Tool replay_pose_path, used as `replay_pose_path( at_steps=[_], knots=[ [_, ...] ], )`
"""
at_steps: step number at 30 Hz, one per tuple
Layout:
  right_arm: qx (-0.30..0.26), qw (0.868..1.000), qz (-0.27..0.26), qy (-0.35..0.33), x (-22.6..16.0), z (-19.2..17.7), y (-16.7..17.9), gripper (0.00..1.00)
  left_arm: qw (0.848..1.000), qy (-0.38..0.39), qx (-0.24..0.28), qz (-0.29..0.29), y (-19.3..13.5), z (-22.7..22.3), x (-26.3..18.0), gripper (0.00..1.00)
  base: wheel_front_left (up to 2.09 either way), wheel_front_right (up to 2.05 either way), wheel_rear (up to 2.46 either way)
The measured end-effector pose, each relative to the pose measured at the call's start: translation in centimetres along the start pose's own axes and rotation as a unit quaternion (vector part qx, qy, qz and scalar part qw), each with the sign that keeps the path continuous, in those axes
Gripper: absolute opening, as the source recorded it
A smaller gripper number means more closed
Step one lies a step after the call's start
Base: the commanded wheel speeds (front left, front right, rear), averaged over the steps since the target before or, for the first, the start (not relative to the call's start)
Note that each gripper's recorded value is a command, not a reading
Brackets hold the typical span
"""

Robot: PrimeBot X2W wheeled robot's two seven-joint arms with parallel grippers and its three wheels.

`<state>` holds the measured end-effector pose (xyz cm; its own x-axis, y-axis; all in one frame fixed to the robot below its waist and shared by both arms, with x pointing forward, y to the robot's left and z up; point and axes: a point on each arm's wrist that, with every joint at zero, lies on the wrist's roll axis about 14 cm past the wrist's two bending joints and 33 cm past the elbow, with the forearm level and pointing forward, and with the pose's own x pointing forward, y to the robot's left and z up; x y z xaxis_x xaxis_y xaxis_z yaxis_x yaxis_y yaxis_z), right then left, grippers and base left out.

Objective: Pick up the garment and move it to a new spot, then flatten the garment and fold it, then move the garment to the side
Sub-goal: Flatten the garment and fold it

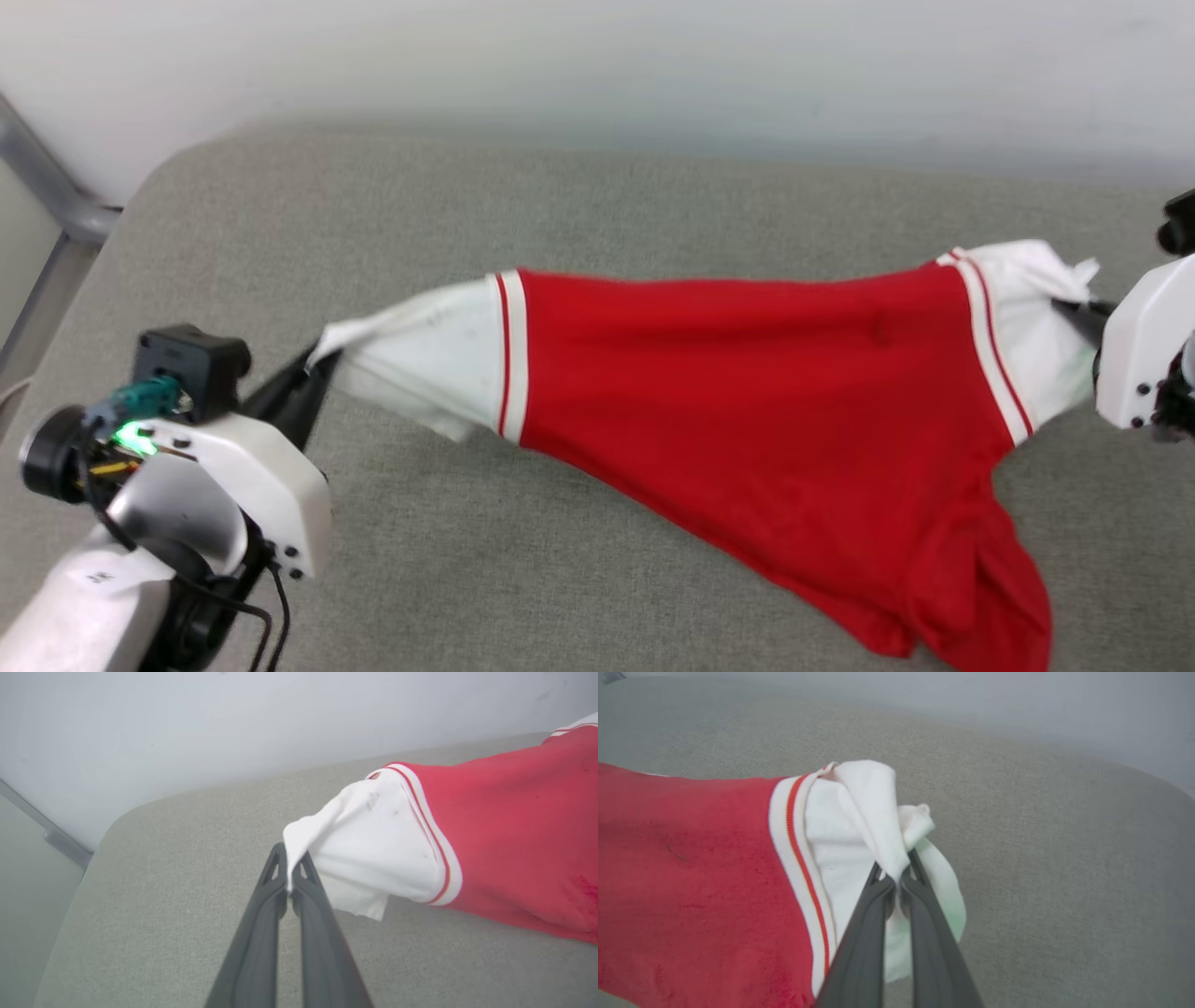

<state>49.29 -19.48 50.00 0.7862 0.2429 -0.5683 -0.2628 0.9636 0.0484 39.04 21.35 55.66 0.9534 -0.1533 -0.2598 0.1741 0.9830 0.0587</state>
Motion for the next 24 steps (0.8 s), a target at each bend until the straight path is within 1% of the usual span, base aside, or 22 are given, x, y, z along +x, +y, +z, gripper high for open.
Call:
replay_pose_path(
  at_steps=[3,5,8,12,15,19,21,24],
  knots=[
    [0.0,0.998,-0.011,-0.066,-2.0,3.2,-0.6,0.0,0.998,-0.055,0.013,0.012,0.5,3.1,-0.6,0.0,0.0,0.0,0.0],
    [0.002,0.993,-0.014,-0.12,-3.6,5.9,-0.7,0.0,0.995,-0.092,0.021,0.022,0.8,5.2,-1.1,0.0,0.0,0.0,0.0],
    [0.011,0.981,-0.017,-0.193,-6.0,9.5,-0.9,0.0,0.989,-0.143,0.033,0.035,1.4,8.0,-1.8,0.0,0.0,0.0,0.0],
    [0.012,0.963,-0.015,-0.269,-9.0,13.1,-0.5,0.0,0.974,-0.215,0.044,0.058,2.3,12.1,-2.9,0.0,0.0,0.0,0.0],
    [0.02,0.952,-0.004,-0.305,-10.7,14.7,0.2,0.0,0.962,-0.26,0.051,0.07,2.8,14.4,-3.6,0.0,0.0,0.0,0.0],
    [0.025,0.94,-0.003,-0.339,-12.4,16.2,0.2,0.0,0.944,-0.315,0.054,0.081,3.4,17.3,-4.6,0.0,0.0,0.0,0.0],
    [0.031,0.934,-0.004,-0.355,-13.0,16.8,0.1,0.0,0.939,-0.328,0.055,0.086,3.7,17.9,-4.7,0.0,0.0,0.0,0.0],
    [0.034,0.929,-0.006,-0.368,-13.2,17.3,0.1,0.0,0.934,-0.342,0.054,0.09,4.2,18.6,-4.5,0.0,0.0,0.0,0.0]
  ],
)
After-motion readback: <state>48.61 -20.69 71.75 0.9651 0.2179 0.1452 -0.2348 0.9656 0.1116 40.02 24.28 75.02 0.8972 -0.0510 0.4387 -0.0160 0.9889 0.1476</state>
